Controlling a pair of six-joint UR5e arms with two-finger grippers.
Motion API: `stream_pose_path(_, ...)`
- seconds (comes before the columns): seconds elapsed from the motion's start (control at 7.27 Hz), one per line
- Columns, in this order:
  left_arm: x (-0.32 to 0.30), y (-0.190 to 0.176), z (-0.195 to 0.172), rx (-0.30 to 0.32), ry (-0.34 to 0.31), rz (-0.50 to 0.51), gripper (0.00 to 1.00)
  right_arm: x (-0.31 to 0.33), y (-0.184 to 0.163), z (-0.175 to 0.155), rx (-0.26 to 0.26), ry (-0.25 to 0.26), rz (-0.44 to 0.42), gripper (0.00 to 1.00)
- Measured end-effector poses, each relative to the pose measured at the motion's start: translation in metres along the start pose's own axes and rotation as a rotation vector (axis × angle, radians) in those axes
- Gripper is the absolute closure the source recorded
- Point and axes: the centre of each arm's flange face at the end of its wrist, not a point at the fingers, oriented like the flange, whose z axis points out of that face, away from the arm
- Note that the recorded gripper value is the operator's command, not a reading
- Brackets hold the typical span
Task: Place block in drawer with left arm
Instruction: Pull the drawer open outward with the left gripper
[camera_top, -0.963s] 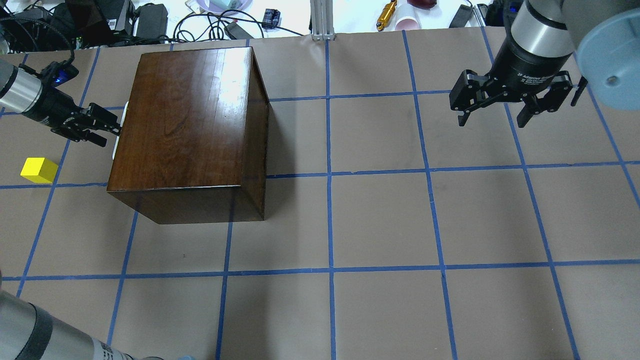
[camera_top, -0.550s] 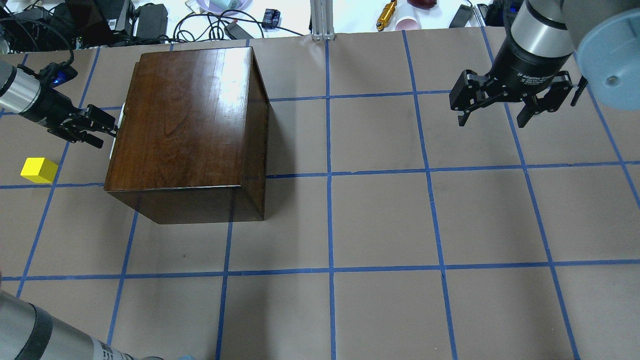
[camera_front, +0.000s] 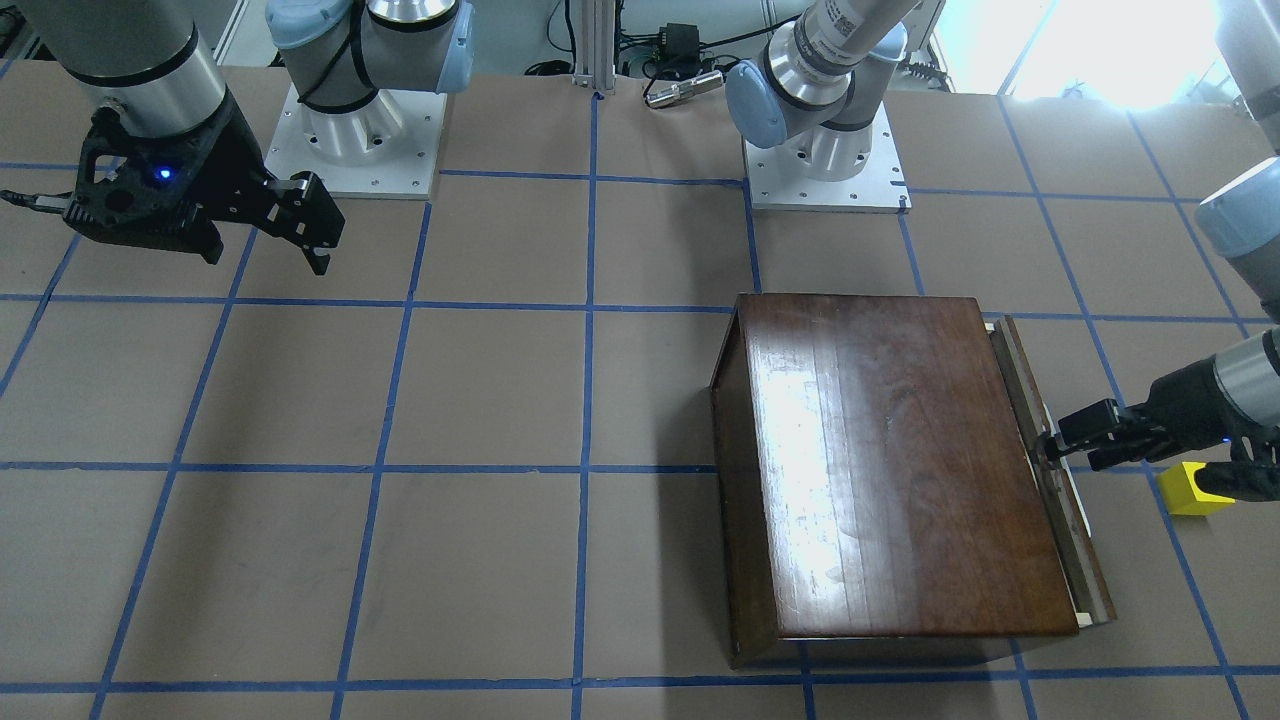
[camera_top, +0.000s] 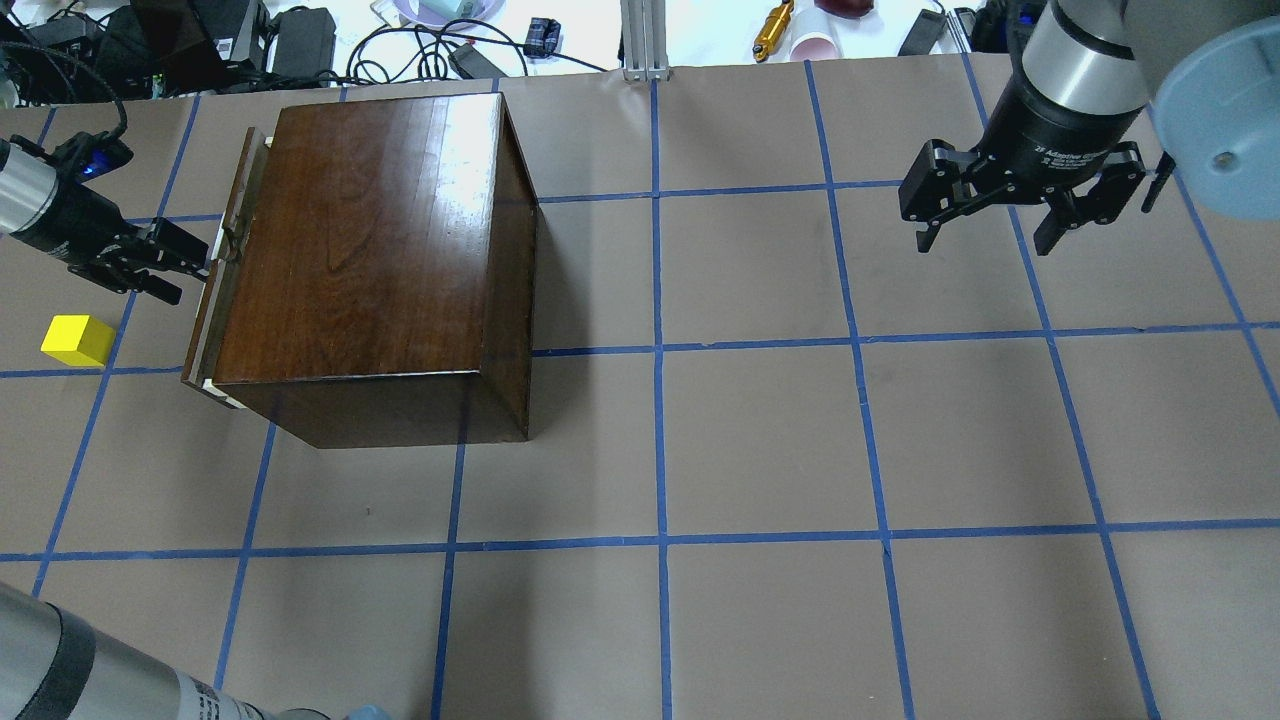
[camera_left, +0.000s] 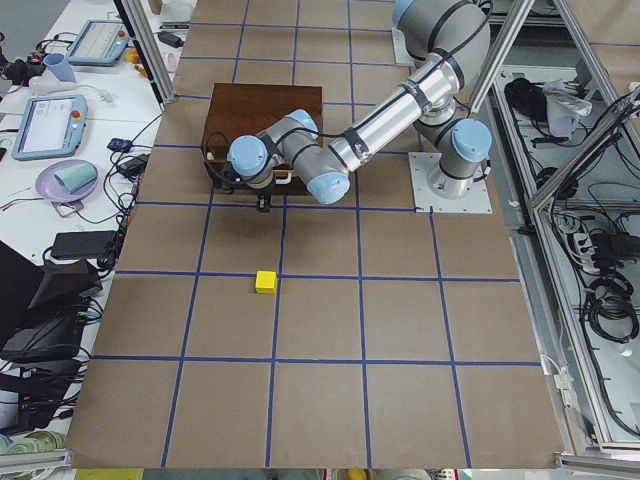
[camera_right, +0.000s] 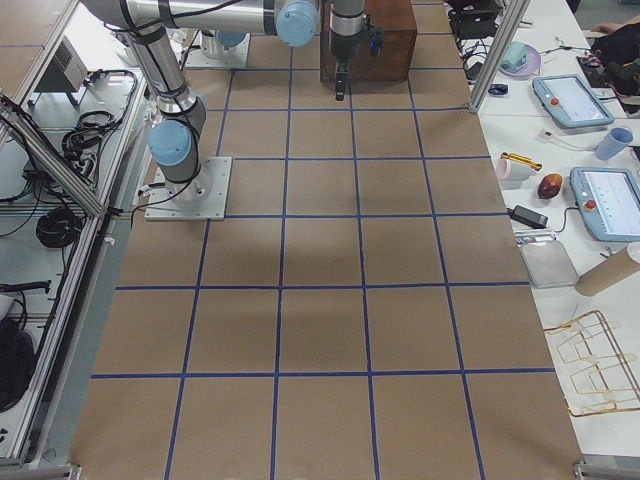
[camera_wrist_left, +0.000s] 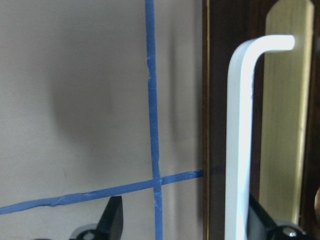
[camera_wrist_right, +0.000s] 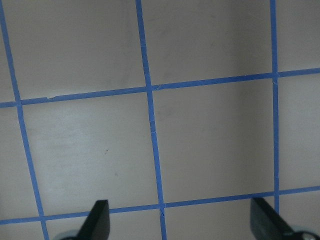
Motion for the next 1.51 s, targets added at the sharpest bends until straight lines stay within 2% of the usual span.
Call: stream_pose_path(1.51,-0.022,0.006,-0.012,0.001,-0.055,-0.018,0.17,0.0,0.0,0.0,0.0,0.0,0.0,0.0)
